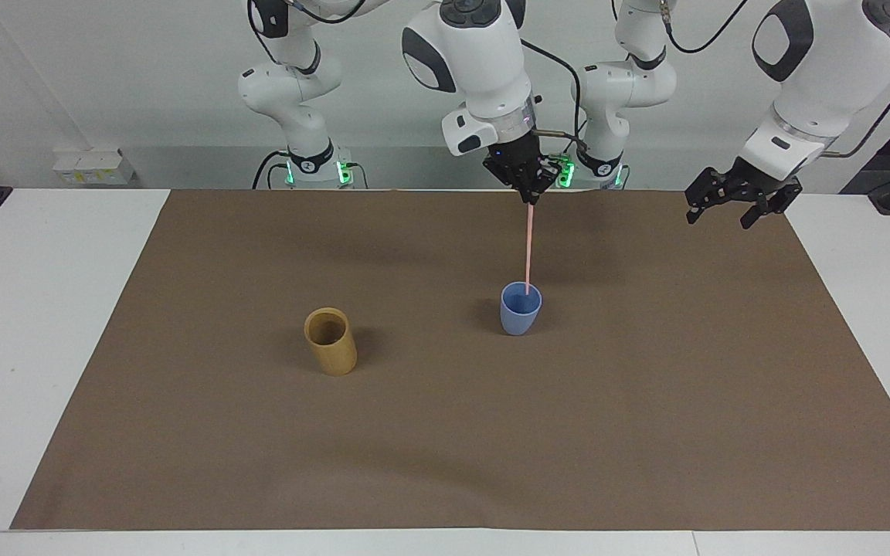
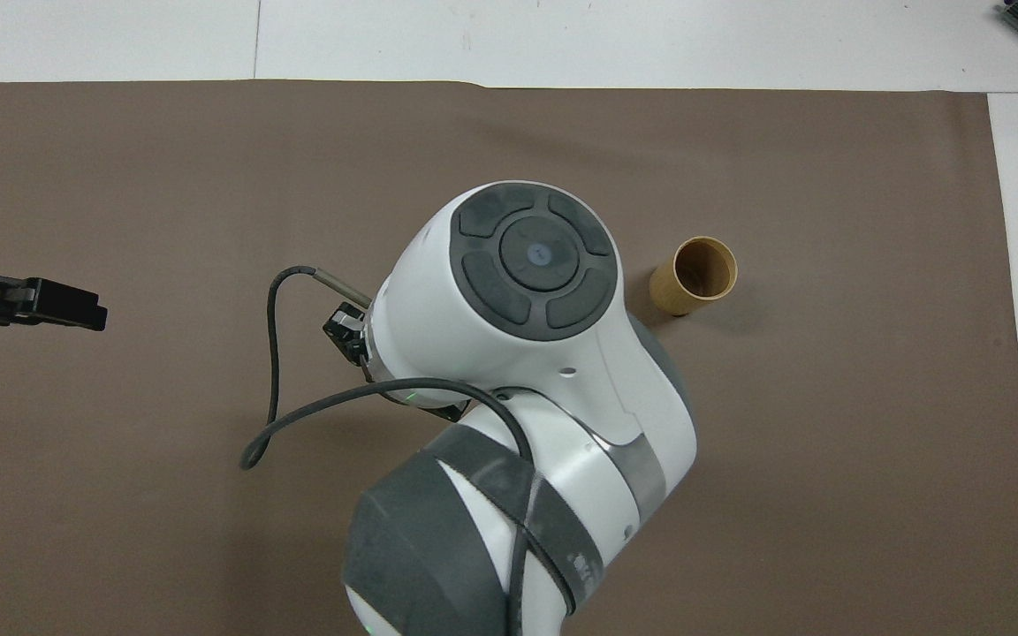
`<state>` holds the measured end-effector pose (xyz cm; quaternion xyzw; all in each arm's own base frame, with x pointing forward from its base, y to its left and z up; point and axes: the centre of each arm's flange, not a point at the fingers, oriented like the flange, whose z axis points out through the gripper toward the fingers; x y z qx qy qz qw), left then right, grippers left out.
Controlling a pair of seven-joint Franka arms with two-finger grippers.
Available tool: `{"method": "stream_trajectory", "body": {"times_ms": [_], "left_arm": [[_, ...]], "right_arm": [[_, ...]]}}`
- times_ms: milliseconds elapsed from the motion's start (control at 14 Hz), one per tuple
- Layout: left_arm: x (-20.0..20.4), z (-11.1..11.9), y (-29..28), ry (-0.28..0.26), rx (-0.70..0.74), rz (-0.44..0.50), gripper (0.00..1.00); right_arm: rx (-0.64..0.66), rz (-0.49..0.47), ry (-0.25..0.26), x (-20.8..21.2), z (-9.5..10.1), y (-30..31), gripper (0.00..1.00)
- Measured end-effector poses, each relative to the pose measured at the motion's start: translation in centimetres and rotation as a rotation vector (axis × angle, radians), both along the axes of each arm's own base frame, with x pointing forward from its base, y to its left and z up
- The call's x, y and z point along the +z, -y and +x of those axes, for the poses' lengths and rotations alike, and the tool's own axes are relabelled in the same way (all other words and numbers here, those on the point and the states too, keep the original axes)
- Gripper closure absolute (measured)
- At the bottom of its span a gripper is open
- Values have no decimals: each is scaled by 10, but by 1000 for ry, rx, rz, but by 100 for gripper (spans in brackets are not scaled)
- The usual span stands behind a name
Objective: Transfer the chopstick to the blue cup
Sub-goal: 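Carry the pink chopstick with the right gripper over the blue cup, then lower the chopstick into the blue cup and open the right gripper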
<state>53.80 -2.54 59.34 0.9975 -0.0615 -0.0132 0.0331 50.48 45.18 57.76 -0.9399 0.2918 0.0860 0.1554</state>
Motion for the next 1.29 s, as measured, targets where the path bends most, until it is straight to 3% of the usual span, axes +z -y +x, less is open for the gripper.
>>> {"method": "stream_trajectory", "body": {"times_ms": [1286], "left_arm": [[0,0,0,0,0,0,0]], "right_arm": [[-11,-18,-7,-59,13,3,92]]}}
